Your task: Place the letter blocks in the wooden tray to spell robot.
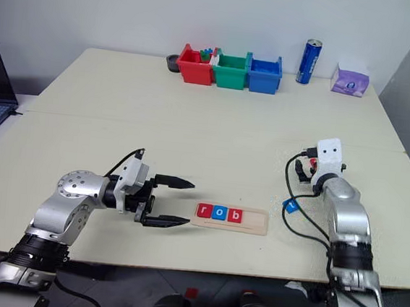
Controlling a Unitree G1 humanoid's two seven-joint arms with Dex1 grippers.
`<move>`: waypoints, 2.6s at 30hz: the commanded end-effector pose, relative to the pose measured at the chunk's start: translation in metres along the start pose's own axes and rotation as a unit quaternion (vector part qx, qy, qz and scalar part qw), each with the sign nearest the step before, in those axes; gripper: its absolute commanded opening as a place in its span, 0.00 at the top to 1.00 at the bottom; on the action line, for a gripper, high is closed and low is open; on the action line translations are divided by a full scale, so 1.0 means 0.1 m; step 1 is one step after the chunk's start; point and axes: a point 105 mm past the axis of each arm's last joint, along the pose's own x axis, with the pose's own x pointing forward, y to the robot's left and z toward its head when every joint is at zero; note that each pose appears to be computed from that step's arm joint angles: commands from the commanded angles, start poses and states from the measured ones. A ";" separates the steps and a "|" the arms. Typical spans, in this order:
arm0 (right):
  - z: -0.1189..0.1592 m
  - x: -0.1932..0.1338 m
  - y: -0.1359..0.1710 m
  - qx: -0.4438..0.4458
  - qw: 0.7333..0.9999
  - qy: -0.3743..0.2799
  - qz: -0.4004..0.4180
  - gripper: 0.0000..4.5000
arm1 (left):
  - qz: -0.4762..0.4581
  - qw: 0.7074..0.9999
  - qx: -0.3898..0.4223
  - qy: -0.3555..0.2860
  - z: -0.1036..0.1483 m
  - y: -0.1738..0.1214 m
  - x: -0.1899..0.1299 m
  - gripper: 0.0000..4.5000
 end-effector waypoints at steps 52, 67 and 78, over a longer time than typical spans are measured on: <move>-0.81 -1.59 0.84 0.136 0.988 0.073 -0.024 0.60 | -0.014 1.000 0.012 0.014 -0.25 0.00 -0.15 0.00; -0.15 -1.60 0.70 -0.012 0.981 0.008 0.192 0.00 | -0.002 1.000 0.013 0.013 -0.16 0.01 -0.10 0.00; -0.53 -1.63 0.56 -0.196 0.896 0.104 0.384 0.00 | 0.001 1.000 0.015 0.014 -0.13 0.00 -0.12 0.00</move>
